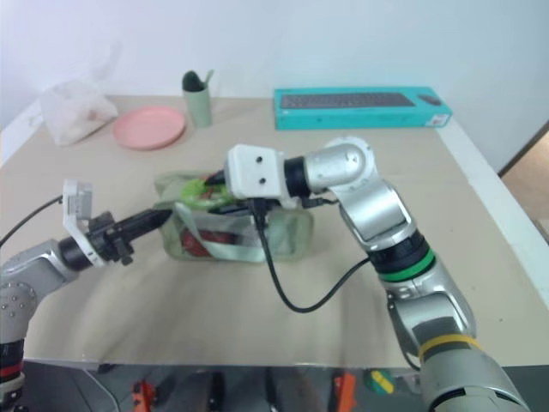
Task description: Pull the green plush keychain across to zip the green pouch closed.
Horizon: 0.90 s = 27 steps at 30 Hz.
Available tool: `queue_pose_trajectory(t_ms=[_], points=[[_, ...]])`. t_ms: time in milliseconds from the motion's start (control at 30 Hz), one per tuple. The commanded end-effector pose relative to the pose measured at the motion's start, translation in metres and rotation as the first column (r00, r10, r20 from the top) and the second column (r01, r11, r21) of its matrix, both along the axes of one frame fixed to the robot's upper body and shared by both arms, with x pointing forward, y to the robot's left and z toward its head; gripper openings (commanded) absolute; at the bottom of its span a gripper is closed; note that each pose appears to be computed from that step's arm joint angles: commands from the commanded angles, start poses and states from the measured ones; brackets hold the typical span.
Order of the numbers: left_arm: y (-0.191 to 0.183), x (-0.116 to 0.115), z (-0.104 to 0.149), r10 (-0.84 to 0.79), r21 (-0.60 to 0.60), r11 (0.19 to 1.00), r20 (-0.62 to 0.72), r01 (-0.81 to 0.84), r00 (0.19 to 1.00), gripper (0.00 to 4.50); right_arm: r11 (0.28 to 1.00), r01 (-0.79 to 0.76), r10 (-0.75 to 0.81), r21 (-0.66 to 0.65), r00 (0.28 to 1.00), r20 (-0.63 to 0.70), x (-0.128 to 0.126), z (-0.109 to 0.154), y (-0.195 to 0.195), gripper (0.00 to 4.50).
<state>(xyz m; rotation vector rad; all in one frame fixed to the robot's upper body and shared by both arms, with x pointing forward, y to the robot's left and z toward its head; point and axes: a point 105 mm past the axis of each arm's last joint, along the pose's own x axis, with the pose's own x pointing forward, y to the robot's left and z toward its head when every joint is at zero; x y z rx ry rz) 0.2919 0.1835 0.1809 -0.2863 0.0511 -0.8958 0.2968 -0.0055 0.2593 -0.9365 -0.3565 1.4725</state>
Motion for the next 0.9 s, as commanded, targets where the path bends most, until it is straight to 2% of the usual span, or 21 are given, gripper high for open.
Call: queue_pose_trajectory(t_ms=[33,100,333,433,533,600,733,900], points=[[-0.003,-0.001,-0.004,0.002,0.010,1.000,-0.012,-0.002,1.000,0.00,1.000,-0.012,0.012,0.009,1.000,0.016,-0.001,0.005,0.000,0.38],[-0.002,-0.001,-0.004,0.003,0.009,1.000,-0.012,-0.003,1.000,0.00,1.000,-0.011,0.011,0.009,1.000,0.012,-0.001,0.004,-0.001,0.03],[-0.002,-0.001,-0.004,0.005,0.009,1.000,-0.011,-0.005,1.000,0.00,1.000,-0.003,0.003,0.024,1.000,0.009,0.002,0.007,-0.002,0.03],[-0.002,-0.001,-0.004,0.004,0.008,1.000,-0.012,-0.004,1.000,0.00,0.992,0.073,-0.077,0.103,0.997,0.029,0.018,0.030,-0.011,0.03],[-0.003,-0.002,-0.005,0.002,0.008,1.000,-0.014,-0.002,1.000,0.00,0.959,0.211,-0.223,0.190,0.974,0.045,0.040,0.065,-0.051,0.03],[-0.003,-0.002,-0.005,0.001,0.008,1.000,-0.015,-0.001,1.000,0.00,0.940,0.280,-0.295,0.194,0.954,0.051,0.048,0.072,-0.075,0.03],[-0.003,-0.002,-0.005,0.001,0.008,1.000,-0.016,-0.001,1.000,0.00,0.902,0.411,-0.424,0.131,0.901,0.093,0.058,0.064,-0.117,0.03],[-0.004,-0.001,-0.006,-0.004,0.009,1.000,-0.018,0.004,1.000,0.00,0.755,0.652,-0.654,0.070,0.741,0.152,0.076,0.052,-0.181,0.03]])
